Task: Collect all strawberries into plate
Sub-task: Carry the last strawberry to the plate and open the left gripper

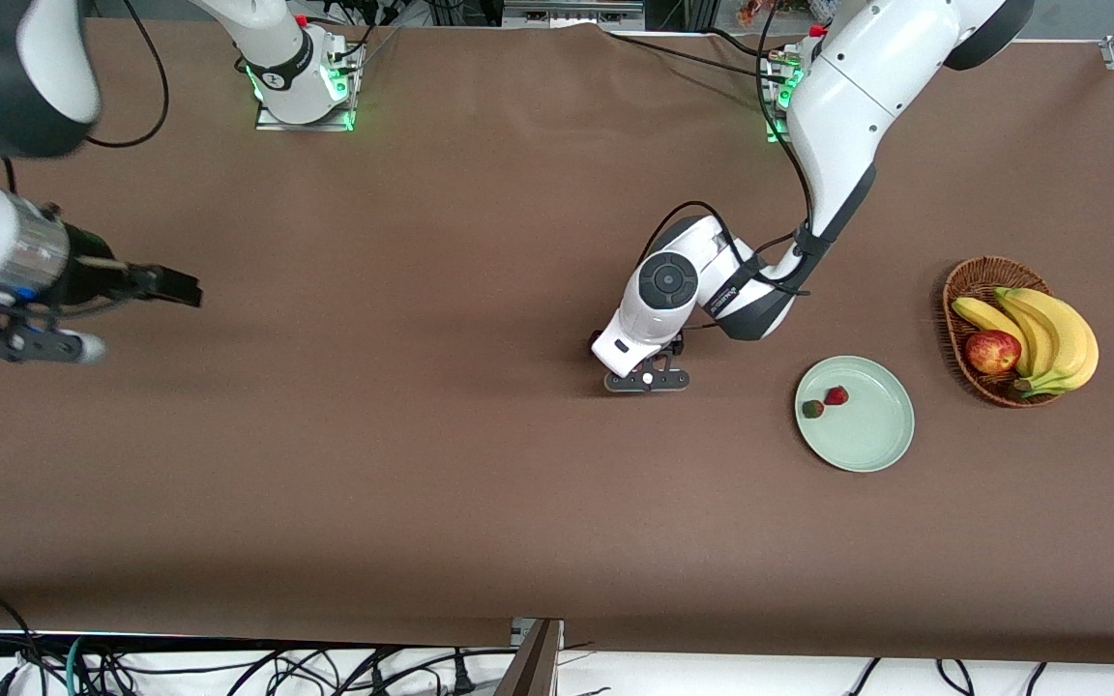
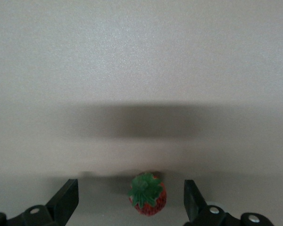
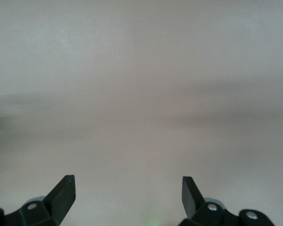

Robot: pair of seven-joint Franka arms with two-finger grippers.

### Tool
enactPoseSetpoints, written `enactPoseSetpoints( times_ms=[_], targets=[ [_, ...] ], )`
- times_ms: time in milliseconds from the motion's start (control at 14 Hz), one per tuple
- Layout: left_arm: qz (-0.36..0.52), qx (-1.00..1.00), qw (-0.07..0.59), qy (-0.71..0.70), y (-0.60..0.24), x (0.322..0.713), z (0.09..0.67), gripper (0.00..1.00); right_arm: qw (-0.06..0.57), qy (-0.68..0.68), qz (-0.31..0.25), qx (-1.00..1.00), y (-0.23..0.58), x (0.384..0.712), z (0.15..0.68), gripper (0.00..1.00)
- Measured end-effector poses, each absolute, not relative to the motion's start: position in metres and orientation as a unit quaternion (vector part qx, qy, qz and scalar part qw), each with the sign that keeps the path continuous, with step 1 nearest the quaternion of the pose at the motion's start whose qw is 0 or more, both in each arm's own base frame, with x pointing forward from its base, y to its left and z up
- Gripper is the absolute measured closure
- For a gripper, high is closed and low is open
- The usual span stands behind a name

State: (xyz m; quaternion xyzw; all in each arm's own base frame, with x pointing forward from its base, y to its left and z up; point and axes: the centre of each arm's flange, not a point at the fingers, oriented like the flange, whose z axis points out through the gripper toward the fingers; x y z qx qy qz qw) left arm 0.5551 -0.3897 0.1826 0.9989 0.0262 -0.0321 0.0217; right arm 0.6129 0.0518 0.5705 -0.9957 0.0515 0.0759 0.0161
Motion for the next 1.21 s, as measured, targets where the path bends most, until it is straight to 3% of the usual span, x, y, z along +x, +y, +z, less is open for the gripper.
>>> enactPoseSetpoints(
  times_ms=[214, 357, 429, 786, 1214],
  targets=[
    [-0.031, 0.999, 0.025, 0.026, -0.392, 0.552, 0.179, 0.39, 0.012, 0.074, 0.046, -0.996, 0.012, 0.578, 0.620, 0.00],
    [-0.032, 0.999, 0.025, 0.026, -0.393, 0.551, 0.177, 0.60, 0.017, 0.086, 0.052, -0.995, -0.006, 0.554, 0.626, 0.00],
    [-0.031, 0.999, 0.026, 0.026, -0.393, 0.551, 0.177, 0.67, 0.015, 0.089, 0.058, -0.994, -0.010, 0.548, 0.622, 0.00],
    [-0.033, 0.999, 0.009, 0.040, -0.376, 0.566, 0.194, 0.67, -0.010, 0.057, 0.068, -0.996, 0.020, 0.545, 0.609, 0.00],
    [-0.081, 0.993, -0.081, -0.012, -0.264, 0.604, 0.285, 0.67, -0.010, 0.038, 0.066, -0.997, 0.025, 0.546, 0.610, 0.00]
  ],
)
